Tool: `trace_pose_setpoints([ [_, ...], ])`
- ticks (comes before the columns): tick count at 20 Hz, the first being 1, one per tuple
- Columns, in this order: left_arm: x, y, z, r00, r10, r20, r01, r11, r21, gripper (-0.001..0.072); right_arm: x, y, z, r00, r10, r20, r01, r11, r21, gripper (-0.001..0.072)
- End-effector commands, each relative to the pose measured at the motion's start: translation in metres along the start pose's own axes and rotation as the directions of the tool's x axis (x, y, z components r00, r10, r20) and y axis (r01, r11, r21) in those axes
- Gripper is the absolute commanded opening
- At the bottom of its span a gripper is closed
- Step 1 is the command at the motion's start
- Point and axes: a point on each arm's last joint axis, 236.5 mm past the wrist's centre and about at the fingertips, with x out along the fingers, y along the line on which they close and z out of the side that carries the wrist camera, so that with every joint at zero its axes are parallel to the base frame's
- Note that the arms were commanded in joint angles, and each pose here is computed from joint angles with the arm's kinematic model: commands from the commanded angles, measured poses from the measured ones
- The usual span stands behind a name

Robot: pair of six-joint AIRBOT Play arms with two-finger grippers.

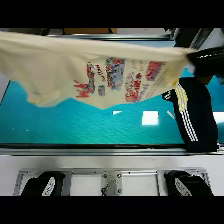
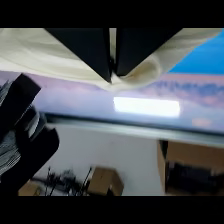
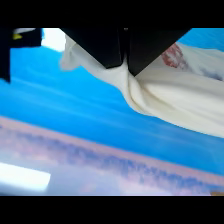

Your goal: Fold the clothes and pants, and hang the long-sleeved shirts on hangers.

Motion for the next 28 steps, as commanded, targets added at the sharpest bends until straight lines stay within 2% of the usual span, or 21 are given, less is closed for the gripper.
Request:
trace_pose_setpoints([
  [1, -0.095, -0.051, 0.055, 0.970, -0.071, 0.234, 0.052, 0.995, 0.087, 0.0008, -0.094, 0.030, 0.046, 0.978, -0.018, 0.210, 0.037, 0.995, -0.089, 0.0005],
  [6, -0.137, -0.069, 0.060, 0.949, -0.098, 0.300, 0.082, 0.994, 0.067, 0.0008, -0.145, 0.050, 0.052, 0.951, -0.013, 0.308, 0.046, 0.994, -0.100, 0.0006],
  [10, -0.106, -0.053, 0.032, 0.981, -0.069, 0.181, 0.072, 0.997, -0.007, 0.0007, -0.125, 0.045, 0.040, 0.973, -0.009, 0.233, 0.015, 1.000, -0.022, 0.0005],
  [14, -0.005, 0.006, -0.045, 0.995, 0.009, -0.100, -0.022, 0.991, -0.129, 0.0008, -0.037, 0.017, -0.008, 0.997, 0.015, -0.070, -0.006, 0.993, 0.121, 0.0005],
  [17, 0.084, 0.068, -0.131, 0.940, 0.065, -0.334, -0.144, 0.966, -0.216, 0.0008, 0.055, -0.012, -0.061, 0.946, 0.057, -0.318, 0.010, 0.978, 0.206, 0.0005],
  [19, 0.139, 0.110, -0.182, 0.902, 0.102, -0.419, -0.216, 0.948, -0.234, 0.0008, 0.120, -0.026, -0.102, 0.896, 0.092, -0.434, 0.022, 0.968, 0.251, 0.0005],
  [22, 0.206, 0.153, -0.245, 0.838, 0.111, -0.535, -0.281, 0.927, -0.248, 0.0008, 0.215, -0.039, -0.148, 0.872, 0.108, -0.477, 0.038, 0.958, 0.286, 0.0006],
  [25, 0.256, 0.167, -0.291, 0.769, 0.037, -0.638, -0.288, 0.912, -0.294, 0.0008, 0.274, -0.043, -0.158, 0.908, 0.117, -0.401, 0.033, 0.937, 0.347, 0.0020],
  [26, 0.266, 0.169, -0.299, 0.757, 0.020, -0.653, -0.289, 0.906, -0.308, 0.0008, 0.285, -0.044, -0.154, 0.925, 0.120, -0.361, 0.028, 0.925, 0.378, 0.0112],
  [27, 0.273, 0.175, -0.304, 0.750, 0.016, -0.661, -0.301, 0.898, -0.320, 0.0030, 0.291, -0.049, -0.148, 0.940, 0.111, -0.323, 0.028, 0.918, 0.396, 0.0356],
  [28, 0.277, 0.180, -0.305, 0.742, 0.012, -0.671, -0.305, 0.896, -0.322, 0.0293, 0.293, -0.056, -0.140, 0.952, 0.091, -0.292, 0.034, 0.917, 0.398, 0.0612],
])
